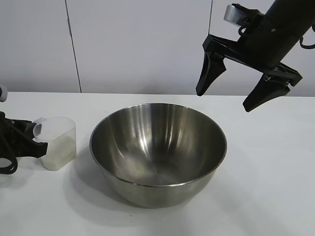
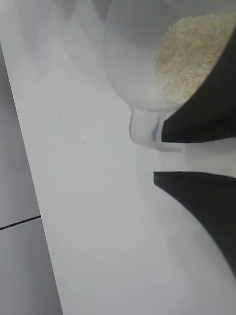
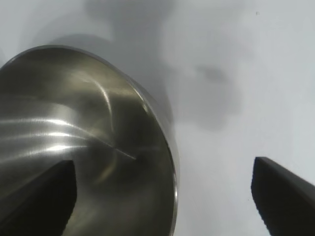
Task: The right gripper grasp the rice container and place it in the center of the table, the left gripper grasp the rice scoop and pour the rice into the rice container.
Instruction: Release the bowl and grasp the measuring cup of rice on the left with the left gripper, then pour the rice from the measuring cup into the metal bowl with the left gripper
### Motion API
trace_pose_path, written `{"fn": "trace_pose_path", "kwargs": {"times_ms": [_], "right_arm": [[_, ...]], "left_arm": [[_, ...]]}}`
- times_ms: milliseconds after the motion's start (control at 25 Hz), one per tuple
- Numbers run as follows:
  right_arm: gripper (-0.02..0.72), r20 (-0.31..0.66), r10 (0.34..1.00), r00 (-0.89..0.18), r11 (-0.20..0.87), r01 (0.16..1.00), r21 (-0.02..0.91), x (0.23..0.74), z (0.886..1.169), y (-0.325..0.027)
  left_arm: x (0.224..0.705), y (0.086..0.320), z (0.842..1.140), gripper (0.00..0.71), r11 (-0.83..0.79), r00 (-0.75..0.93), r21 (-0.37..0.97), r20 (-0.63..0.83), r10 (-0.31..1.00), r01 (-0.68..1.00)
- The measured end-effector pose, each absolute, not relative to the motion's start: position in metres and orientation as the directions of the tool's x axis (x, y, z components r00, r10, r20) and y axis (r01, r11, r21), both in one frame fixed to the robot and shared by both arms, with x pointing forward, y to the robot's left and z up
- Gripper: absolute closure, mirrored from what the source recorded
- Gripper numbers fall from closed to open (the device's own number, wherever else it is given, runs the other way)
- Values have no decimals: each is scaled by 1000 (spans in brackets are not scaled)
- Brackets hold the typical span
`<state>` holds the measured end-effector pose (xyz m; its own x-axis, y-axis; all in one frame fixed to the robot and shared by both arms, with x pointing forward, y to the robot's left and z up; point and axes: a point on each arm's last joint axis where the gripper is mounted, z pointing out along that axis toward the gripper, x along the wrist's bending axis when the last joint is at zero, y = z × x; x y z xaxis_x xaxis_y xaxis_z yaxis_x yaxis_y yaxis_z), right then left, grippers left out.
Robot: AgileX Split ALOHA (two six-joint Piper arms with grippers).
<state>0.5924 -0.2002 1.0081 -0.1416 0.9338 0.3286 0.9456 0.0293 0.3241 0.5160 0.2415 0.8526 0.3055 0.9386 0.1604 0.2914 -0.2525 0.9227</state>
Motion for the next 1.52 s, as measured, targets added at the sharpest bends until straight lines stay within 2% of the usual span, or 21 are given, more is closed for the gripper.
{"fn": "trace_pose_path", "kwargs": {"times_ms": [120,280,360,960,1520], "right_arm": [[42,329,934,-142,31,947,320,592,1008,-200],[42,330,933,-142,34,949,312,591,1008,-200],[42,330,933,-142,34,949,312,591,1008,-200],[42,333,934,-132,24,951,309,591,1008,-200],[42,333,934,-132,24,950,310,591,1008,-200]], "left_arm": [[516,242,853,596,-253,306,923,160,939,291],[516,242,853,682,-253,306,923,160,939,291],[516,242,853,693,-253,306,923,160,939,291],[516,240,854,697,-236,320,927,138,937,292],[519,232,888,697,-244,375,955,167,912,167]]}}
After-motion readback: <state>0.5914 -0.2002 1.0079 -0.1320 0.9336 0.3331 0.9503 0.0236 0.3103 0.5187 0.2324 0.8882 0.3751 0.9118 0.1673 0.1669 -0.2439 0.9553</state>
